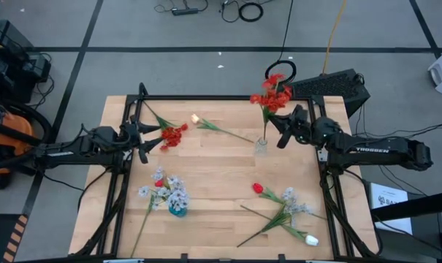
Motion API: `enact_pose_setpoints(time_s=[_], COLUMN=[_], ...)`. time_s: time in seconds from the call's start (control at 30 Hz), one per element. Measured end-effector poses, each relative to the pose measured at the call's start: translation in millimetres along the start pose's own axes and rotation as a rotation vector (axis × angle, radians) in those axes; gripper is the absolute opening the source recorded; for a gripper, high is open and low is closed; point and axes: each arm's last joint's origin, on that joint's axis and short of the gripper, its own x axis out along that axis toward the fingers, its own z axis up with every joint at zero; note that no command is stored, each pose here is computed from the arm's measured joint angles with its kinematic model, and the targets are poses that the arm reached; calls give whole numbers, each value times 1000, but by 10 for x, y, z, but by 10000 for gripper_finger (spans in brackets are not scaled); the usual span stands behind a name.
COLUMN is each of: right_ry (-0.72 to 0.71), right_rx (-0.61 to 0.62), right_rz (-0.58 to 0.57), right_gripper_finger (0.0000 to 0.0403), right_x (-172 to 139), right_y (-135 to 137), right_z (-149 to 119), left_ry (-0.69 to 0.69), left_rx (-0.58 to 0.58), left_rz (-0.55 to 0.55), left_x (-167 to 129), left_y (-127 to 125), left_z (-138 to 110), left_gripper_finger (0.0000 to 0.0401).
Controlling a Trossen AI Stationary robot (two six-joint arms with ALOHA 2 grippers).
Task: Sort flowers into vase by color
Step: Put the right red flowers into the transparent flower vase
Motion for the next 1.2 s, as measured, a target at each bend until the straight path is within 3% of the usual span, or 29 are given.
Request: enact_pose_setpoints(time_s=[0.4, 0.63, 0.8, 1.07, 1.2], right_ry=[-72, -15, 23, 93, 197], right_rx=[95, 71, 129, 138, 114], right_rz=[70, 90, 85, 172, 140], right_gripper_finger=[0, 0, 3, 51, 80], right_x=[-178, -178, -150, -139, -78], right_y=[-69, -36, -40, -12, 14], right_z=[-428, -534, -587, -621, -590], left_ry=[0, 0, 0, 0, -1], left_rx=[1, 1, 1, 1, 1], left_rz=[0, 0, 1, 7, 13], left_x=[0, 0, 0, 0, 0], left_y=[0, 0, 0, 2, 4], left_z=[0, 0, 0, 0, 0], left_gripper_finger=[228, 228, 228, 228, 228])
